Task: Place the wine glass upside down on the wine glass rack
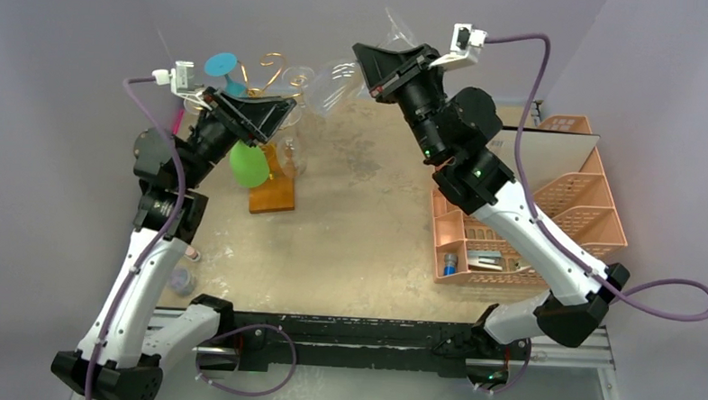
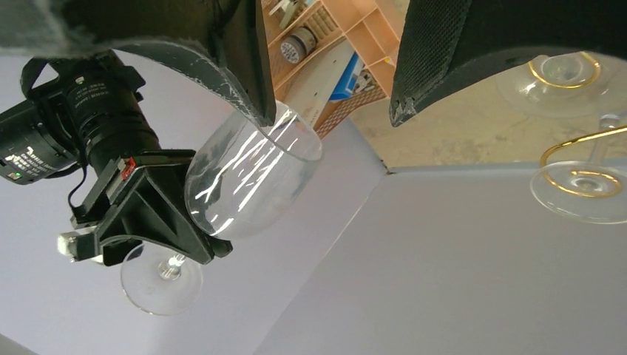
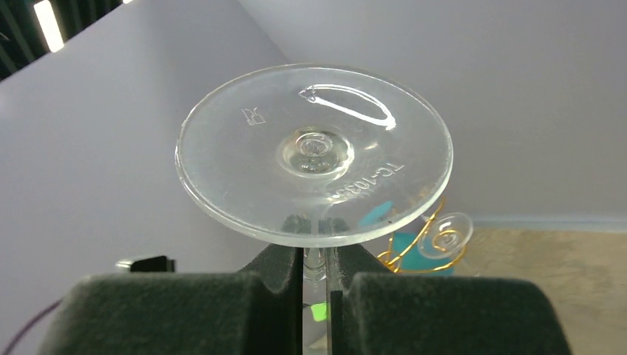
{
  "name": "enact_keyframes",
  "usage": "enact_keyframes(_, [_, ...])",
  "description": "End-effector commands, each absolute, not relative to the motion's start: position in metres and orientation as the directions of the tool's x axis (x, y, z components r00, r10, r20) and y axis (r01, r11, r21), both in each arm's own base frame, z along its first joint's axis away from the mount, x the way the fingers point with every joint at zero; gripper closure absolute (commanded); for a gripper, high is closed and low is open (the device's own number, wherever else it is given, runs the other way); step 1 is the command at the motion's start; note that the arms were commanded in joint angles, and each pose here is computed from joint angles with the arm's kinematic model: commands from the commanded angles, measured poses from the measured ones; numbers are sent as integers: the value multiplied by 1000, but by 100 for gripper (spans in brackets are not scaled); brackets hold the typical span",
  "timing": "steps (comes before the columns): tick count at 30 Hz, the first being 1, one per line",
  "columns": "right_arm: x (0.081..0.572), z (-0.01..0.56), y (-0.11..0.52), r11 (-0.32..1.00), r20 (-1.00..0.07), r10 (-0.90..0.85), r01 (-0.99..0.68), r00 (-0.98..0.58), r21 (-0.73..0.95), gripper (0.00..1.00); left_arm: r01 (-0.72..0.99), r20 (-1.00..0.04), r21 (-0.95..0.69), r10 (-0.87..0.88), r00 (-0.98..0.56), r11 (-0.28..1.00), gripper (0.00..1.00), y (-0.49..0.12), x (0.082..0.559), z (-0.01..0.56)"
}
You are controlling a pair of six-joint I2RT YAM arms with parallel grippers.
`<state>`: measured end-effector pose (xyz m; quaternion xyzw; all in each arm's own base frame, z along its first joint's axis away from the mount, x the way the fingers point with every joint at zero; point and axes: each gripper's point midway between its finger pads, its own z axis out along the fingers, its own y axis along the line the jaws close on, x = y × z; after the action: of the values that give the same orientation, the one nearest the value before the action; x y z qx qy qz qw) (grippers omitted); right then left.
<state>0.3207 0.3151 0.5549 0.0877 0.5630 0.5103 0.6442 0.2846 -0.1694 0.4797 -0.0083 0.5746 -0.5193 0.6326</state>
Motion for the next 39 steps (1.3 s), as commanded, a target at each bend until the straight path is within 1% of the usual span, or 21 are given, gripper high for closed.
enact_keyframes(1, [297,587,286,584,-742,670,-638,30,501,100,604,-795,-553,-581,-175,574,41,-158,264,486])
enact_keyframes(4, [289,579,287,660,-839,535,-667,94,346,100,587,-813,-542,-553,-183,601,34,-155,256,494])
enact_keyframes(6, [286,569,284,695,-883,455,-667,118,269,100,588,-816,-543,-543,-200,599,27,-156,254,496])
enact_keyframes(8, [281,560,284,711,-918,370,-680,146,179,100,605,-819,-540,-529,-220,585,24,-160,251,501])
enact_keyframes(10, [274,548,286,708,-946,282,-701,163,90,100,620,-821,-545,-511,-256,565,22,-166,247,502])
enact_keyframes(13, [266,530,291,676,-968,154,-736,196,-41,100,650,-813,-558,-496,-305,516,22,-175,242,505])
enact_keyframes(16, [264,513,297,647,-976,64,-753,207,-117,100,674,-803,-574,-482,-351,465,22,-184,237,508])
enact_keyframes(20, [275,503,307,637,-977,-7,-752,215,-170,100,672,-801,-577,-483,-354,464,22,-184,236,512])
enact_keyframes(24, [279,495,319,598,-972,-43,-774,231,-210,100,652,-793,-592,-491,-362,475,22,-182,241,515])
enact_keyframes(27, [287,486,322,595,-971,-71,-771,229,-226,100,630,-735,-662,-514,-441,406,22,-191,246,521])
enact_keyframes(31, [299,473,326,590,-976,-69,-781,206,-207,100,627,-658,-733,-507,-557,263,22,-209,255,525])
enact_keyframes(34, [306,467,330,585,-974,-60,-783,220,-213,100,638,-632,-748,-489,-601,183,22,-220,265,531])
enact_keyframes(35, [308,465,330,585,-974,-61,-783,219,-213,100,634,-625,-754,-479,-616,170,24,-223,269,532])
enact_keyframes(39, [313,466,329,586,-970,-30,-782,242,-213,100,600,-590,-788,-449,-671,137,34,-232,289,526])
